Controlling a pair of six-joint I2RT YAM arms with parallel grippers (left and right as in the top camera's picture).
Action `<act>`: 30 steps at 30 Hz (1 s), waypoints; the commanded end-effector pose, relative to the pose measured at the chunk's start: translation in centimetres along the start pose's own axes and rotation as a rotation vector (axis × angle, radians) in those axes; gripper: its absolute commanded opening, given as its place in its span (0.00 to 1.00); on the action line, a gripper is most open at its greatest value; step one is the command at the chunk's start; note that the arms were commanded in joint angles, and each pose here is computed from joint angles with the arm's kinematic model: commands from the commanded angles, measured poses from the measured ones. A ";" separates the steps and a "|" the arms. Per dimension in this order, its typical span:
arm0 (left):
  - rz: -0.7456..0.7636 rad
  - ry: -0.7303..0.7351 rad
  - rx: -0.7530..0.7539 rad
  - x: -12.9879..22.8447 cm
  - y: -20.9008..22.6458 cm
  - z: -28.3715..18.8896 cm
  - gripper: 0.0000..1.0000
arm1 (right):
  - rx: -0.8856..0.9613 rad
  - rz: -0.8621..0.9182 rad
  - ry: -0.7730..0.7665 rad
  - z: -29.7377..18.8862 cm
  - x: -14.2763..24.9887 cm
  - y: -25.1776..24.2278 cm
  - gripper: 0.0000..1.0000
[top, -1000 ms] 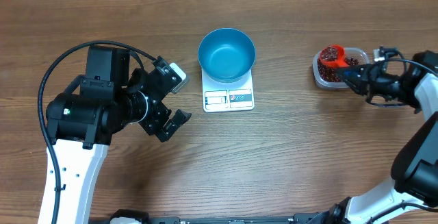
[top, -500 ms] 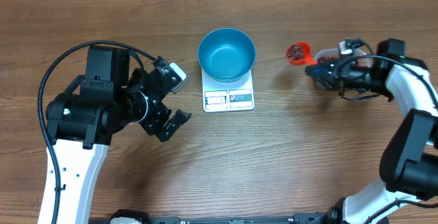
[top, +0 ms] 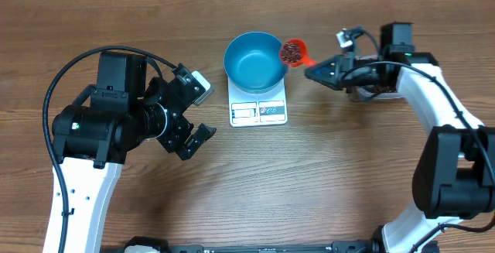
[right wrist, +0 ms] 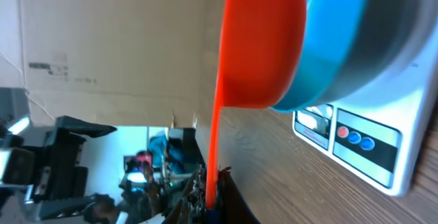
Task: Scoop item into bowl and weigh 150g on scale
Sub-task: 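Tilt the scoop to pour beans into the blue bowl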
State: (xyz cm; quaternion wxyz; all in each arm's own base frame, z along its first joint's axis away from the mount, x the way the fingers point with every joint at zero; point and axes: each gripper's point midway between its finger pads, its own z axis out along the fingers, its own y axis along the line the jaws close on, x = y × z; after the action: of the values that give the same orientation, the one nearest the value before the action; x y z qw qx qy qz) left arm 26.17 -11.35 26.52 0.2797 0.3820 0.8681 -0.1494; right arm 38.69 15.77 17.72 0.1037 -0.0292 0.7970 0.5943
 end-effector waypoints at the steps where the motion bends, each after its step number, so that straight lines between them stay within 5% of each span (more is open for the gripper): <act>1: 0.025 -0.018 0.004 -0.5 -0.1 -0.4 1.00 | 0.060 -0.026 0.005 1.8 -0.8 0.2 0.04; 30: 0.025 -0.018 0.004 -0.5 -0.1 -0.4 1.00 | 0.674 -0.519 0.005 9.0 -2.1 -2.7 0.04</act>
State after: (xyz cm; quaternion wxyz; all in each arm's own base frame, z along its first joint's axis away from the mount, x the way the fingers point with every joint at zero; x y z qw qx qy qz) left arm 26.16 -11.35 26.51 0.2796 0.3821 0.8681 -0.1494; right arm 40.67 23.93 12.50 0.2131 -0.1778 0.9081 0.3135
